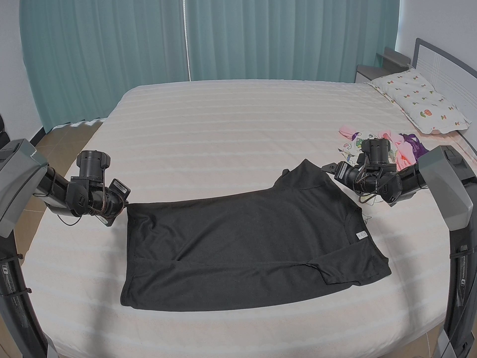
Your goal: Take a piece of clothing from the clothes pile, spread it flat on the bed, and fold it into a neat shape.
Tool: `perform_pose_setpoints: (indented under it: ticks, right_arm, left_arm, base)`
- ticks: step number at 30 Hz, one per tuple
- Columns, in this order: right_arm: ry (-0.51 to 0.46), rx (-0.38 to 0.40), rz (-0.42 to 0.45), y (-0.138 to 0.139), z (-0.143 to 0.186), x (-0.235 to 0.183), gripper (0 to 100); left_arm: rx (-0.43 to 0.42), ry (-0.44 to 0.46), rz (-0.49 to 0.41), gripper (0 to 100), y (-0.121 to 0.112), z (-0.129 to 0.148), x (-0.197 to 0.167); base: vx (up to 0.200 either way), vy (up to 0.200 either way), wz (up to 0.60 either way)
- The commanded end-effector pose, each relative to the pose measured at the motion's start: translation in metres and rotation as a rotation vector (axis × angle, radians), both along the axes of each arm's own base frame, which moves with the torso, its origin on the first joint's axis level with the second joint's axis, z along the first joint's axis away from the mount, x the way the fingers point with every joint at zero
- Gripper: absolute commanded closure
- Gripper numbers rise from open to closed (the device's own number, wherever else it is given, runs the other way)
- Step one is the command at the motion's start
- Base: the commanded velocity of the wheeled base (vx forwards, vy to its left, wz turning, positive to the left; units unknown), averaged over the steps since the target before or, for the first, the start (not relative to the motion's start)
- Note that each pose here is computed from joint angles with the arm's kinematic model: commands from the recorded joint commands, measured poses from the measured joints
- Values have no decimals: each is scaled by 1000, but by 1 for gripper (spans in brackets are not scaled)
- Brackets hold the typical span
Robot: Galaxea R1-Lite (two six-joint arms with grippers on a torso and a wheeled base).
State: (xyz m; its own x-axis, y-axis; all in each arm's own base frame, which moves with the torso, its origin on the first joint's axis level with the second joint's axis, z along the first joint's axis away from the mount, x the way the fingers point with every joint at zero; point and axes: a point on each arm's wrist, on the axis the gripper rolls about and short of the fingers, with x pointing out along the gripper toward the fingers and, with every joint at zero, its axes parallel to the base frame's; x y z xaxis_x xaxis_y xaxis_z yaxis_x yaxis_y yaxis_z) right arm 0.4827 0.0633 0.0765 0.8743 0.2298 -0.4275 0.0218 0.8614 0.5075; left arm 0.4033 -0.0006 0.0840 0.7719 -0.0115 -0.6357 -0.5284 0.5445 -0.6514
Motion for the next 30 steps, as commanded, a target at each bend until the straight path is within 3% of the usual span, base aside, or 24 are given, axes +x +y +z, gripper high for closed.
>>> perform_pose_setpoints:
  ticks: [1, 10, 19, 20, 30]
  right_arm:
    - [8, -20, -3, 2, -20, 23, 0]
    - [29, -32, -9, 5, -42, 36, 0]
    - [-11, -35, -18, 10, -41, 47, 0]
    - [-13, -34, -17, 10, -40, 47, 100]
    - [-7, -29, -67, 9, -29, 41, 100]
  left_arm:
    - [-2, 9, -8, 100, -3, -4, 0]
    - [-1, 17, -3, 100, -1, -6, -3]
    - [0, 23, -6, 100, -2, -9, -2]
    - [0, 23, -6, 100, -2, -9, -2]
    - [6, 7, -2, 100, 0, -5, 0]
  base:
    - [0, 0, 0]
    - [0, 0, 0]
    - [0, 0, 0]
    - [0, 0, 0]
    - [0, 0, 0]
